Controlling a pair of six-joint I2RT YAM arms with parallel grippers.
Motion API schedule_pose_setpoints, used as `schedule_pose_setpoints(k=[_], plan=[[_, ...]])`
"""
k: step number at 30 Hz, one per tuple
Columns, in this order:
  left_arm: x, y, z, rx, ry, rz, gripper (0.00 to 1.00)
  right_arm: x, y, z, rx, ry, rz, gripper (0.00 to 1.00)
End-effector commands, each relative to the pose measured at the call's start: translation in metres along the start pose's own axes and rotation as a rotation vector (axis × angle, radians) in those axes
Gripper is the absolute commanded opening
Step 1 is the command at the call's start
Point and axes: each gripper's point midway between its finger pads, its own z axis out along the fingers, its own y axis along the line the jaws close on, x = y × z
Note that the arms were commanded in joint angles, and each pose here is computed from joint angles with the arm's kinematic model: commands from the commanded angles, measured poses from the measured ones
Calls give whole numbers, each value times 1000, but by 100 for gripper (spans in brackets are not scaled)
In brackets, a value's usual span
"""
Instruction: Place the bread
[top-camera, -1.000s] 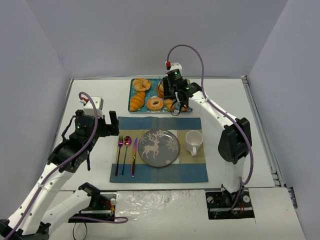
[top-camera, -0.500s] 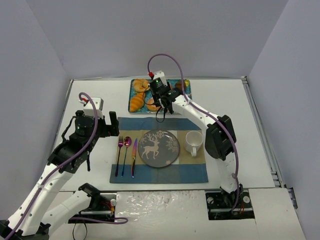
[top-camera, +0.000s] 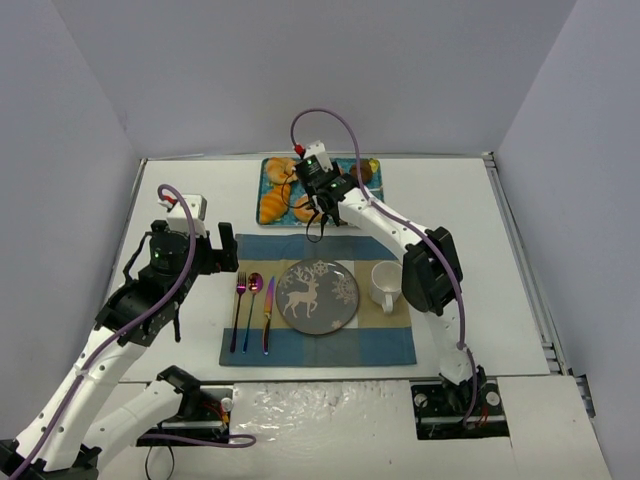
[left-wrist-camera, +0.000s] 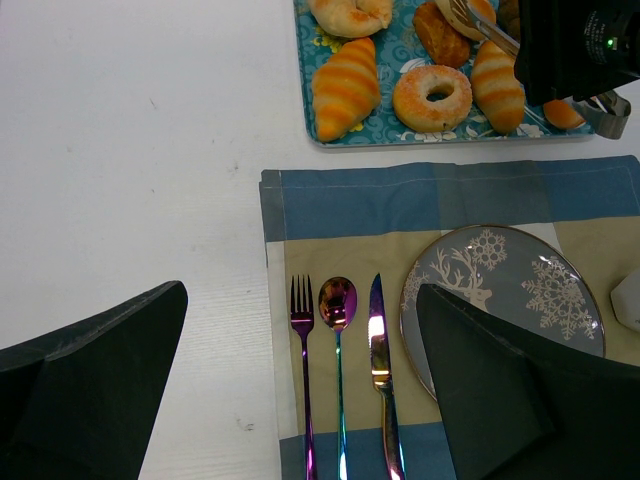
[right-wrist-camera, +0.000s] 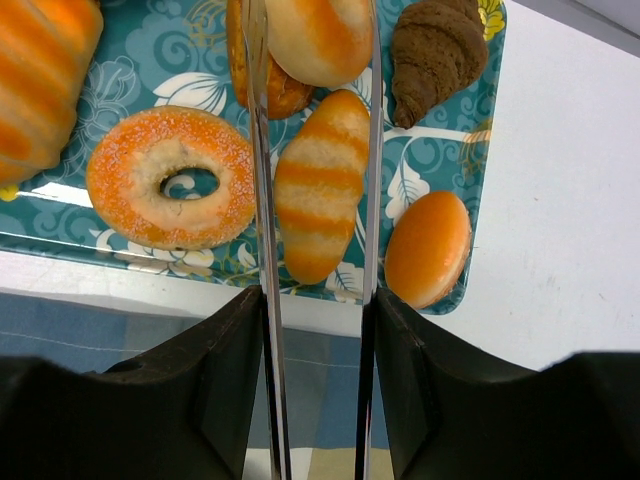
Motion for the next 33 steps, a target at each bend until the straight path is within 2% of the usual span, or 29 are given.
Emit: schedule_pose_setpoints(k=[1, 13, 23, 27, 30, 33], plan=[[-22, -3, -3, 9, -69, -9, 97, -21, -10, -4, 40, -52, 17, 42], [-22, -4, -3, 13, -68, -7, 97, -30, -13, -16, 20, -72, 50, 42], [-22, -4, -3, 12, -70, -8, 97, -28, -12, -11, 27, -62, 31, 42], [-22, -4, -3, 12, -68, -7, 97, -29, -14, -12, 35, -64, 37, 30], [-22, -4, -3, 12, -68, -7, 97, -31, -16, -15, 35, -68, 48, 17], [-22, -4, -3, 12, -68, -7, 97, -33, -20, -20, 41, -74, 58, 12]])
